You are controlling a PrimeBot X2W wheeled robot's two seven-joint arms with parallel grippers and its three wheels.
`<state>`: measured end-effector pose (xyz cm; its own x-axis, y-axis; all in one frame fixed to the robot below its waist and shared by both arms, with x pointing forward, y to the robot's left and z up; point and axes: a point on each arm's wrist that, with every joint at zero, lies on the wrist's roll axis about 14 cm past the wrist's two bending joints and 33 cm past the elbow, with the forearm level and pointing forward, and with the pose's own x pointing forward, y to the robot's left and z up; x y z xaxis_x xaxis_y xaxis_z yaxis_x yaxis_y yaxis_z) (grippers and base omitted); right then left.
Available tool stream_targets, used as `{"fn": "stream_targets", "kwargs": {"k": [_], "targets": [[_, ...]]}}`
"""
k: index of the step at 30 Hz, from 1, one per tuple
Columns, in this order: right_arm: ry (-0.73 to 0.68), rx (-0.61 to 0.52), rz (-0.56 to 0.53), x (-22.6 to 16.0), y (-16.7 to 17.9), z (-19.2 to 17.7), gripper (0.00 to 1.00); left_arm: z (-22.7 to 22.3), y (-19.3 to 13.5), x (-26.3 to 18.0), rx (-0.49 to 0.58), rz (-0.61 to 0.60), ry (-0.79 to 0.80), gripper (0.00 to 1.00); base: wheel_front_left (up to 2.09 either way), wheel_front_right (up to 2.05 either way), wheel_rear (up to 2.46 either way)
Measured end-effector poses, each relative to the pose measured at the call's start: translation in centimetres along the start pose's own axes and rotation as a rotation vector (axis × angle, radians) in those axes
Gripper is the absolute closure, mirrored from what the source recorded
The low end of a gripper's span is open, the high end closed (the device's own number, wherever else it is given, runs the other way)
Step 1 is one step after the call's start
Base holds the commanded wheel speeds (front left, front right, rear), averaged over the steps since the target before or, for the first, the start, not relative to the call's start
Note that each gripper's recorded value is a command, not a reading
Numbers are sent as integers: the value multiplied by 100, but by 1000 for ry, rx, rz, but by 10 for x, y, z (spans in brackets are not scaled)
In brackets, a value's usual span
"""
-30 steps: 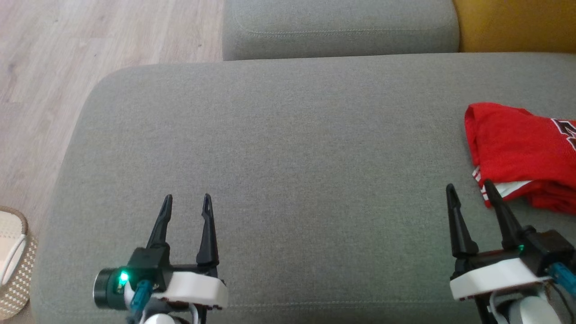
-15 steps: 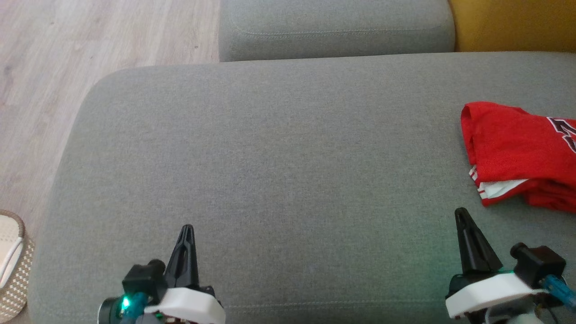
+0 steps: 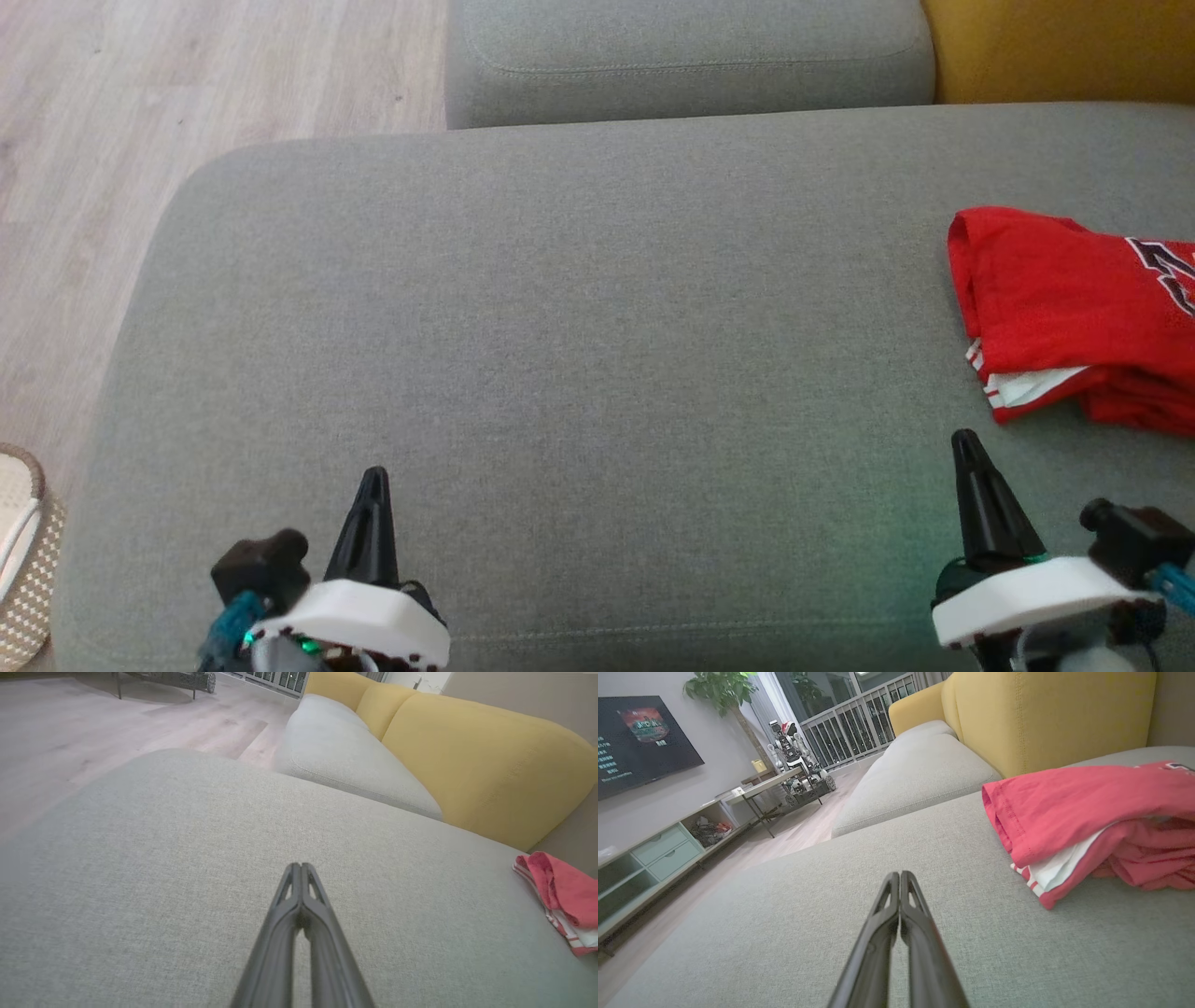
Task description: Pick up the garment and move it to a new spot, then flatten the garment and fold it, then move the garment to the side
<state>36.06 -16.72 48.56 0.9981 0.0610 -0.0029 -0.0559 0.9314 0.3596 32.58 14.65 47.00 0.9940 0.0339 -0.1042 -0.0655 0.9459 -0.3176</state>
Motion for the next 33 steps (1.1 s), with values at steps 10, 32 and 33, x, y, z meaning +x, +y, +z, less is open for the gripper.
{"fn": "stream_targets", "kwargs": {"k": [10,32,33], "targets": [[7,118,-31,0,-6,-1,100,-2,6,6,-119,15,29,100,0,0,0],[22,379,-90,1,-18,-4,100,-7,15,14,-387,31,88,100,0,0,0],[22,390,-92,1,-18,-4,100,-7,16,14,-399,34,91,100,0,0,0]]}}
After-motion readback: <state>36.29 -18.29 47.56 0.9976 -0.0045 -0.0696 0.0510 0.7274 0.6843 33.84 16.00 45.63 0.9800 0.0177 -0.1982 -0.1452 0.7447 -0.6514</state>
